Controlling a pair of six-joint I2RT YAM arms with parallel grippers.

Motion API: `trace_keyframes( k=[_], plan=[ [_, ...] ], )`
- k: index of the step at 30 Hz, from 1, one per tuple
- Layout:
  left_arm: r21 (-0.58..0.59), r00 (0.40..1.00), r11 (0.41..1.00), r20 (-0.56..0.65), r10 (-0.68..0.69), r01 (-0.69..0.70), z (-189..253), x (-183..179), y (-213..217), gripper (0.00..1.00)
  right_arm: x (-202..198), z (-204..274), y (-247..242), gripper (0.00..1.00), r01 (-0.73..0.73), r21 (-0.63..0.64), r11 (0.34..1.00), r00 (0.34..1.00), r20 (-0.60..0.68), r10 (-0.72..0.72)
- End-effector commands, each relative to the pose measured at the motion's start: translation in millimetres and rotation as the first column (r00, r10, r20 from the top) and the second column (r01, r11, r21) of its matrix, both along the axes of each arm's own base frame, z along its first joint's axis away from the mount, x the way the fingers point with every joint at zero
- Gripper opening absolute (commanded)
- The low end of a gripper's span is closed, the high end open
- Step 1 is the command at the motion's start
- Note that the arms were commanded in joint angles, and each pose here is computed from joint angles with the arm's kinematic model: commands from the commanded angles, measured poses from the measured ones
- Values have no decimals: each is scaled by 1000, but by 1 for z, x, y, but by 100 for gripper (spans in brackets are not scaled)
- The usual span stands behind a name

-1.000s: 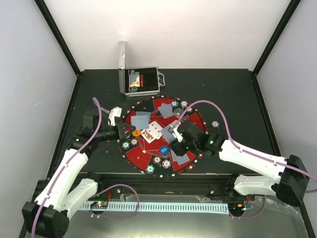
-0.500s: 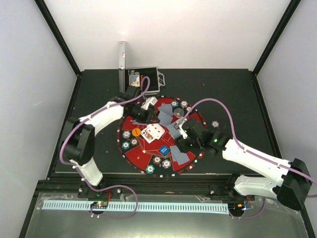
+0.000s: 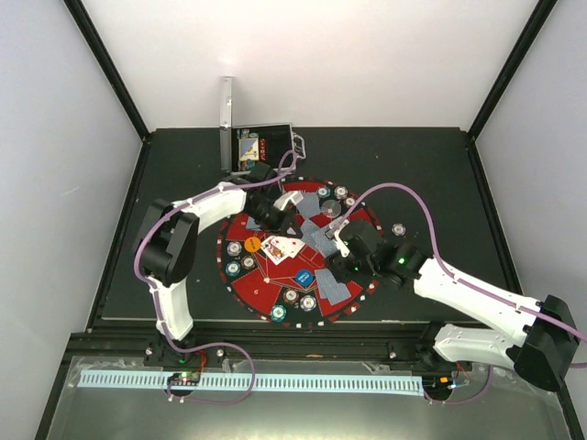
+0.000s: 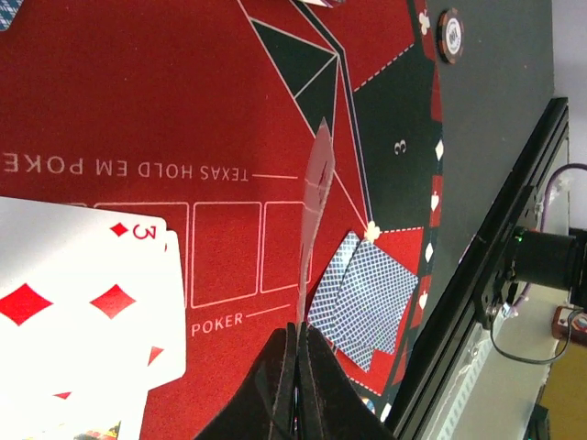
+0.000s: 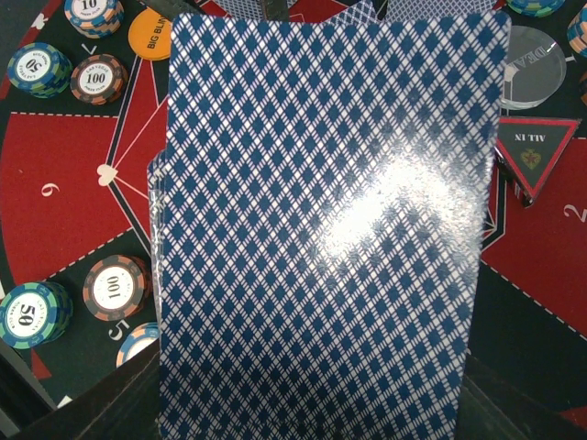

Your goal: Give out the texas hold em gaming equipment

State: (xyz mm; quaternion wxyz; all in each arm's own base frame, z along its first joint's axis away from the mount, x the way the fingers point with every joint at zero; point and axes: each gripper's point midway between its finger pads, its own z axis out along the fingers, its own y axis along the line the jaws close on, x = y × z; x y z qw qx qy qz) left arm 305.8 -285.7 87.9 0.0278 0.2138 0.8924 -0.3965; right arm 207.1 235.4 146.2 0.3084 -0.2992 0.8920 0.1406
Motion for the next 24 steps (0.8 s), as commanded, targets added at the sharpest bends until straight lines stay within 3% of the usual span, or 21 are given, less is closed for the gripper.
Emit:
trace_keyframes(
  k=[1,24],
  plan=[
    [-6,998,998,6,-62,62,3,-3,-4,2,3,1,0,62,13,12,1000,1000,8,-13],
    [132,996,987,-2,-94,93,-22,2,10,2,3,-2,-1,62,17,-3,1000,1000,2,-17]
  ],
)
